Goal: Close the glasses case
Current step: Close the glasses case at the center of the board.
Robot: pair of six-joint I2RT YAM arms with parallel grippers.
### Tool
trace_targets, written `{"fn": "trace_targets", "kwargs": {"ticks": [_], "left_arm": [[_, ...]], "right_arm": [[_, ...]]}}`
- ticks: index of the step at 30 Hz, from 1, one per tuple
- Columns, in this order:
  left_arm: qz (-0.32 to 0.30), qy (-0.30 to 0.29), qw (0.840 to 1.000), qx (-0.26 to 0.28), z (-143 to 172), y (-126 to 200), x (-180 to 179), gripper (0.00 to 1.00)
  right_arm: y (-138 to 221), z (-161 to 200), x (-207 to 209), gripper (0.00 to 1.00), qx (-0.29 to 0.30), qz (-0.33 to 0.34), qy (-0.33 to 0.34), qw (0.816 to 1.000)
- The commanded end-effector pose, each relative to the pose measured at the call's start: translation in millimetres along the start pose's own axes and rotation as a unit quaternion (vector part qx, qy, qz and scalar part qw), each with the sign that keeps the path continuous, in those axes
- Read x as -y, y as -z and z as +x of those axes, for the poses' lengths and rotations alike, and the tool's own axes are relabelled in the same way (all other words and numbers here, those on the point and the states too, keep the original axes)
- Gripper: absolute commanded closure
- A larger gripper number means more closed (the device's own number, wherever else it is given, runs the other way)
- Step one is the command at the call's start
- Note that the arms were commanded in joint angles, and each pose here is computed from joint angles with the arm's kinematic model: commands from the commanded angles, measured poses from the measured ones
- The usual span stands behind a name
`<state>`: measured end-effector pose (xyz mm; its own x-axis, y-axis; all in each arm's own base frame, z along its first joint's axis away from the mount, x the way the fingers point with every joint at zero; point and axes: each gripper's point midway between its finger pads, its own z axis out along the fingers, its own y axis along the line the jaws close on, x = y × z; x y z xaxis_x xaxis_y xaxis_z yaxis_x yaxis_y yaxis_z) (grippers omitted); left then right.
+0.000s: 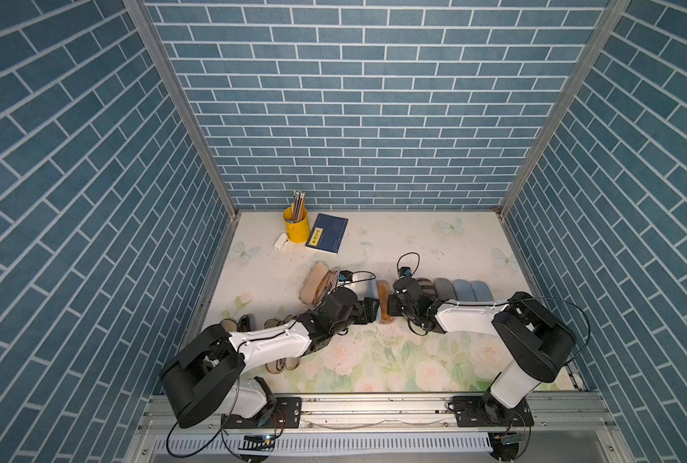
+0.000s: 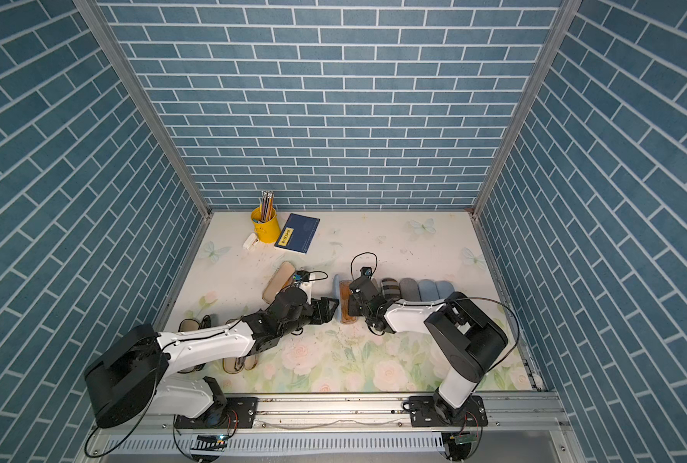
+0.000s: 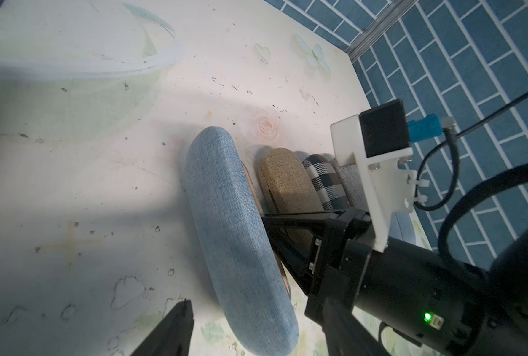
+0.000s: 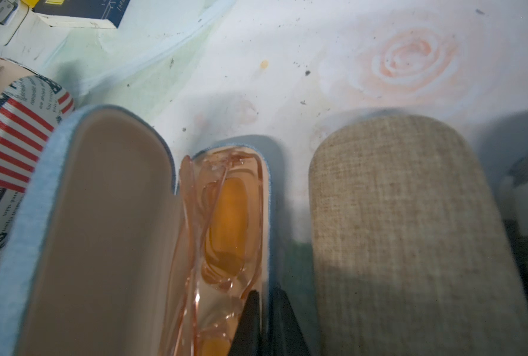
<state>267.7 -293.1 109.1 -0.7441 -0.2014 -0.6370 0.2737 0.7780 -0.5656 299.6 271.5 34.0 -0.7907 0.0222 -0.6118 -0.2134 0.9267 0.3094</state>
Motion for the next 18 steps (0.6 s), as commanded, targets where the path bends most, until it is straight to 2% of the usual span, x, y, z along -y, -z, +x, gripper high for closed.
{"fn": "trace_targets", "kwargs": {"ticks": [1,8,18], "left_arm": [[0.011,-0.003,1.000,0.001,-4.4,-7.2,10.2,0.31],[-0.008,-0.002,1.000,-0.007,-0.8,-18.4,4.3,0.43],[-0.010,0.003,1.000,0.007,-7.1,-14.7,4.7,0.43]], "right_arm": [[7.3,-9.1,2.7,0.87,0.019,0.004,-0.004,1.000],[8.7,-9.5,3.4,0.85,0.022,0.001,-0.006,1.000],[13.6,-9.9,3.4,0.85,0.027,-0.007,-0.008,1.000]]}}
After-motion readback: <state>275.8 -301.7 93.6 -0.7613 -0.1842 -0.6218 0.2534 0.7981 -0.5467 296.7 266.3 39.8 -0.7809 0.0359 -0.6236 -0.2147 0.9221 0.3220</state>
